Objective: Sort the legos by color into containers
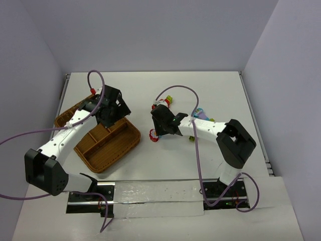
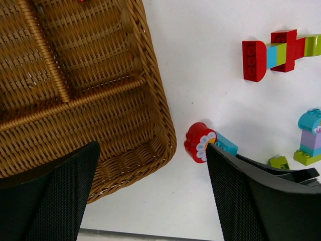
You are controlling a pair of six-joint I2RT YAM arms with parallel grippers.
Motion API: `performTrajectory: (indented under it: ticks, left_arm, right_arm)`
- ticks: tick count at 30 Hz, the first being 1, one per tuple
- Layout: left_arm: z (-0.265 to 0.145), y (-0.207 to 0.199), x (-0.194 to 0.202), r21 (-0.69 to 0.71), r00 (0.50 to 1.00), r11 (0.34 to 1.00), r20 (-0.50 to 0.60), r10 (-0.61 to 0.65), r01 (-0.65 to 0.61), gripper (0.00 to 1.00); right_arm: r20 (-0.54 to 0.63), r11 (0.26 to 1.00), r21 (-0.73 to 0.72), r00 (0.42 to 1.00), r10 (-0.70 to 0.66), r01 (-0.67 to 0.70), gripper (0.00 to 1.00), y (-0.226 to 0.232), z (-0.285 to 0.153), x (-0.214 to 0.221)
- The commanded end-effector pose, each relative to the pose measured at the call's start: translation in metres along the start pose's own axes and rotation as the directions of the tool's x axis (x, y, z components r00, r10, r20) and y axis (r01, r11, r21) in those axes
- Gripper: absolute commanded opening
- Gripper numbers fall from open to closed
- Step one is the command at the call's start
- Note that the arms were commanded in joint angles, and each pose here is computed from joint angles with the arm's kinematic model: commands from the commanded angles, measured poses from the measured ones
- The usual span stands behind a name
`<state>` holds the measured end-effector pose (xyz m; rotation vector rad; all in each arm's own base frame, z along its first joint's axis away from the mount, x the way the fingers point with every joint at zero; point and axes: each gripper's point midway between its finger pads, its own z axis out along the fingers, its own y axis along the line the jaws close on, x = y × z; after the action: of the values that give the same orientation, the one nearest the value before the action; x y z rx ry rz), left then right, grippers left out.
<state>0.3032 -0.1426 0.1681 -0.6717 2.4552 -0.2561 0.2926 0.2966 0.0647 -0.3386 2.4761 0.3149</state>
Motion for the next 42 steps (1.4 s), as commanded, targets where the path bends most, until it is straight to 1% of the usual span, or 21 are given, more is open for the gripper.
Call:
performTrajectory:
  ticks: [1, 3, 4, 6, 8, 12, 13, 15, 17, 19, 22, 23, 24, 26, 29, 32, 36, 39, 42]
  left_arm:
    - [-0.005, -0.006, -0.006, 0.046, 0.999, 0.999, 0.026, 0.020, -0.021, 0.93]
    - [-0.004, -0.007, -0.005, 0.055, 0.999, 0.998, 0.022, 0.029, -0.030, 0.93]
    - [-0.004, -0.009, -0.005, 0.061, 0.999, 0.998, 0.019, 0.032, -0.033, 0.93]
    - [-0.003, -0.013, -0.004, 0.084, 0.999, 0.996, 0.011, 0.035, -0.036, 0.93]
    - [-0.003, -0.017, -0.002, 0.105, 0.999, 0.994, 0.002, 0.042, -0.042, 0.93]
    - [-0.005, -0.039, 0.012, 0.233, 0.997, 0.971, -0.060, 0.057, -0.042, 0.93]
    - [-0.005, -0.043, 0.012, 0.259, 0.997, 0.965, -0.051, 0.056, -0.041, 0.93]
    - [-0.014, -0.064, 0.021, 0.388, 0.994, 0.921, -0.084, 0.065, -0.027, 0.93]
    - [-0.022, -0.081, 0.026, 0.487, 0.995, 0.873, -0.079, 0.066, -0.019, 0.93]
    - [-0.035, -0.100, 0.029, 0.586, 0.994, 0.810, -0.070, 0.079, -0.023, 0.93]
    - [-0.046, -0.118, 0.047, 0.702, 0.988, 0.711, -0.091, 0.124, -0.024, 0.92]
    - [-0.045, -0.117, 0.053, 0.708, 0.984, 0.706, -0.113, 0.137, -0.017, 0.92]
    - [-0.046, -0.122, 0.059, 0.736, 0.982, 0.677, -0.115, 0.152, -0.018, 0.92]
    - [-0.047, -0.130, 0.066, 0.763, 0.976, 0.647, -0.125, 0.177, -0.019, 0.92]
    - [-0.046, -0.143, 0.083, 0.785, 0.959, 0.619, -0.153, 0.237, -0.028, 0.90]
    - [-0.041, -0.152, 0.098, 0.789, 0.944, 0.614, -0.182, 0.275, -0.027, 0.85]
    - [-0.035, -0.156, 0.110, 0.784, 0.934, 0.620, -0.194, 0.299, -0.035, 0.85]
    - [-0.036, -0.165, 0.112, 0.803, 0.936, 0.595, -0.179, 0.304, -0.040, 0.84]
    - [-0.035, -0.170, 0.118, 0.808, 0.930, 0.588, -0.185, 0.318, -0.040, 0.82]
  right_arm:
    - [0.089, 1.000, -0.013, 0.996, 0.028, -0.027, 0.15, 0.013, 0.000, -0.032]
    - [0.124, 0.999, -0.015, 0.992, 0.039, -0.038, 0.03, 0.011, -0.013, -0.040]
    - [0.146, 0.999, -0.016, 0.988, 0.045, -0.044, 0.00, 0.010, -0.021, -0.044]
    - [0.177, 0.999, -0.009, 0.983, 0.051, -0.050, 0.00, 0.003, -0.036, -0.047]
    - [0.238, 0.998, 0.006, 0.969, 0.065, -0.068, 0.00, -0.006, -0.059, -0.059]
    - [0.298, 0.993, 0.034, 0.950, 0.094, -0.109, 0.00, -0.034, -0.087, -0.062]
    - [0.305, 0.992, 0.037, 0.947, 0.101, -0.118, 0.00, -0.039, -0.091, -0.062]
    - [0.316, 0.990, 0.044, 0.942, 0.116, -0.137, 0.00, -0.051, -0.099, -0.060]
    - [0.319, 0.987, 0.043, 0.938, 0.133, -0.154, 0.00, -0.060, -0.104, -0.058]
    - [0.322, 0.986, 0.030, 0.935, 0.146, -0.164, 0.00, -0.064, -0.109, -0.056]
    - [0.320, 0.986, -0.014, 0.933, 0.162, -0.166, 0.00, -0.062, -0.114, -0.055]
    - [0.323, 0.986, -0.017, 0.932, 0.162, -0.165, 0.00, -0.061, -0.116, -0.056]
    - [0.317, 0.985, -0.040, 0.933, 0.170, -0.166, 0.00, -0.058, -0.118, -0.056]
    - [0.315, 0.984, -0.068, 0.932, 0.177, -0.163, 0.00, -0.053, -0.122, -0.057]
    - [0.325, 0.981, -0.108, 0.927, 0.187, -0.160, 0.00, -0.047, -0.129, -0.061]
    - [0.326, 0.981, -0.114, 0.927, 0.187, -0.157, 0.00, -0.046, -0.134, -0.063]
    - [0.328, 0.981, -0.122, 0.927, 0.184, -0.152, 0.00, -0.045, -0.138, -0.063]
    - [0.328, 0.979, -0.139, 0.926, 0.188, -0.149, 0.00, -0.043, -0.141, -0.063]
    - [0.324, 0.978, -0.147, 0.927, 0.188, -0.147, 0.00, -0.042, -0.142, -0.062]
